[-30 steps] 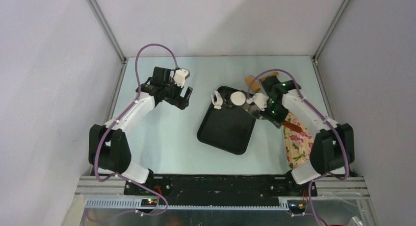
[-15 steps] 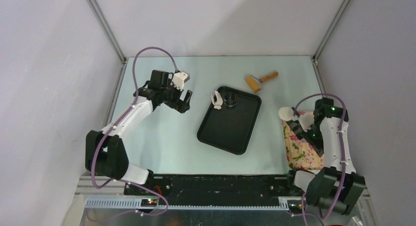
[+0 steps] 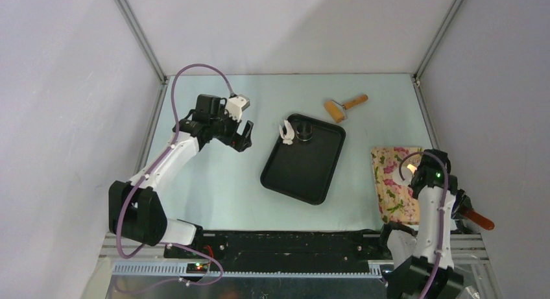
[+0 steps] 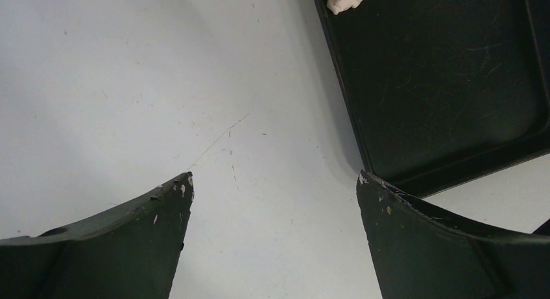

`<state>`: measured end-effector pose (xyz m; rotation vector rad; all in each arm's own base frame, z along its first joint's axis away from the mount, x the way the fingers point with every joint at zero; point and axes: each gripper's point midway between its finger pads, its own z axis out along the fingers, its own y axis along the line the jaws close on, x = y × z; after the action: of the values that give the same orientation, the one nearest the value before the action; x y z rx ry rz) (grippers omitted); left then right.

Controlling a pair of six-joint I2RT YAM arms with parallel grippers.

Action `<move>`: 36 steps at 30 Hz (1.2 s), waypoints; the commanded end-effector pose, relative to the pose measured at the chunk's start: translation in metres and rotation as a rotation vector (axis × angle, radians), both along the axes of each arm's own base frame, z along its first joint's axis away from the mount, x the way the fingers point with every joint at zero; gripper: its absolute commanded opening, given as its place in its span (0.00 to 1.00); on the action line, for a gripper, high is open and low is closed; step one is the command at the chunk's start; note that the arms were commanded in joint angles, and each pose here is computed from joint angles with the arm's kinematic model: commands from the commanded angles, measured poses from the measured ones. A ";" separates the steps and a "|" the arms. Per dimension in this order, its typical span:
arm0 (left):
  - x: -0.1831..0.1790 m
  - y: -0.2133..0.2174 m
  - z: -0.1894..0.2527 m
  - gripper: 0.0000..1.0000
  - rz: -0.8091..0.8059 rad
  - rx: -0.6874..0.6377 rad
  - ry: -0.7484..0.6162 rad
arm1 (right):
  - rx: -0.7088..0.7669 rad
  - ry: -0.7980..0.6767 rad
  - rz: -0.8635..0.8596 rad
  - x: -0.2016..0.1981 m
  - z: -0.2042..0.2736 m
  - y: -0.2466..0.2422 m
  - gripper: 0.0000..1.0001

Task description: Roll out the dumpling wrappers from the dough

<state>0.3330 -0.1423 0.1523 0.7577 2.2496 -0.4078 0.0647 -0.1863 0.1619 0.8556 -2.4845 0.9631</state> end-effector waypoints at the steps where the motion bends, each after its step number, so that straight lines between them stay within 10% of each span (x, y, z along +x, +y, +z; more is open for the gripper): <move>1: 0.001 -0.004 0.016 1.00 -0.027 -0.039 -0.054 | -0.402 0.023 0.095 0.018 0.059 -0.032 0.00; 11: 0.000 -0.008 0.020 1.00 -0.037 -0.057 -0.058 | -0.642 0.169 0.282 0.050 0.062 -0.028 0.00; 25: 0.004 -0.010 0.017 1.00 -0.043 -0.062 -0.054 | -0.751 -0.014 0.251 0.099 0.200 -0.029 0.00; 31: 0.007 -0.011 0.015 1.00 -0.051 -0.053 -0.052 | -0.428 -0.175 0.287 0.133 0.172 -0.004 0.00; 36: 0.011 -0.012 0.014 1.00 -0.069 -0.046 -0.057 | 0.248 -0.175 0.141 0.158 0.091 0.087 0.00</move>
<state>0.3341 -0.1501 0.1552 0.7757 2.2200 -0.4554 0.2553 -0.1749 0.3310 1.1870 -2.2922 1.5926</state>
